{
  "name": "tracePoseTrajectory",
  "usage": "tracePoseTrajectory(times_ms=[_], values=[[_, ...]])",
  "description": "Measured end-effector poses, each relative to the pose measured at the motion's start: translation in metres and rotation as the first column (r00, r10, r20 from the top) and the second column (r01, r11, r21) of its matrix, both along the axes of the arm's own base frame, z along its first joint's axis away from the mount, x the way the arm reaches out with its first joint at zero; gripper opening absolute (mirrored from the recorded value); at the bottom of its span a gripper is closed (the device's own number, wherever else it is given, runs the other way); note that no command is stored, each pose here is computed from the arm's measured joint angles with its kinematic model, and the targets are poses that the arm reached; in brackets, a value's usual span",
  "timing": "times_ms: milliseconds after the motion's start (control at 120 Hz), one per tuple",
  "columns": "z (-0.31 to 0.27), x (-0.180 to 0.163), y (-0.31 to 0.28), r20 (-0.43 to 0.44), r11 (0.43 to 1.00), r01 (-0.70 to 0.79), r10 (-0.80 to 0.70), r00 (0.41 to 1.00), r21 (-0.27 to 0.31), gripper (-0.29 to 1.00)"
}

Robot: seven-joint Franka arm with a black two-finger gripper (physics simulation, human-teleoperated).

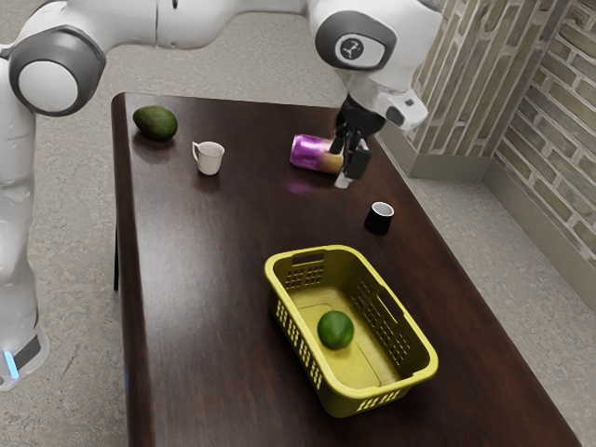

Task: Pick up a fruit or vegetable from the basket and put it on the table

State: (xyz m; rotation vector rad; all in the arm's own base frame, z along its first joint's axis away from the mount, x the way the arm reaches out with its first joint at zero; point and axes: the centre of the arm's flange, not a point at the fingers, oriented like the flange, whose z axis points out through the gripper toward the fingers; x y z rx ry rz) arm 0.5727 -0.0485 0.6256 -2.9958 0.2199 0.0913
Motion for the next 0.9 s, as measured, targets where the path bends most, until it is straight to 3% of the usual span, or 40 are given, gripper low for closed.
tracePoseTrajectory(times_ms=[108, 258, 375, 575, 900], values=[[0.006, 0.007, -0.004, 0.070, 1.000, 0.021, -0.020, 0.997, -0.004, 0.70], [-0.002, 0.006, -0.049, 0.094, 0.995, 0.100, -0.098, 0.991, -0.022, 0.70], [-0.019, -0.006, -0.115, 0.072, 0.984, 0.152, -0.145, 0.987, -0.096, 0.70], [-0.078, 0.003, -0.133, 0.011, 0.981, 0.036, -0.035, 0.999, -0.192, 0.70], [-0.126, -0.007, -0.159, 0.017, 0.973, -0.077, 0.082, 0.996, -0.216, 0.70]])
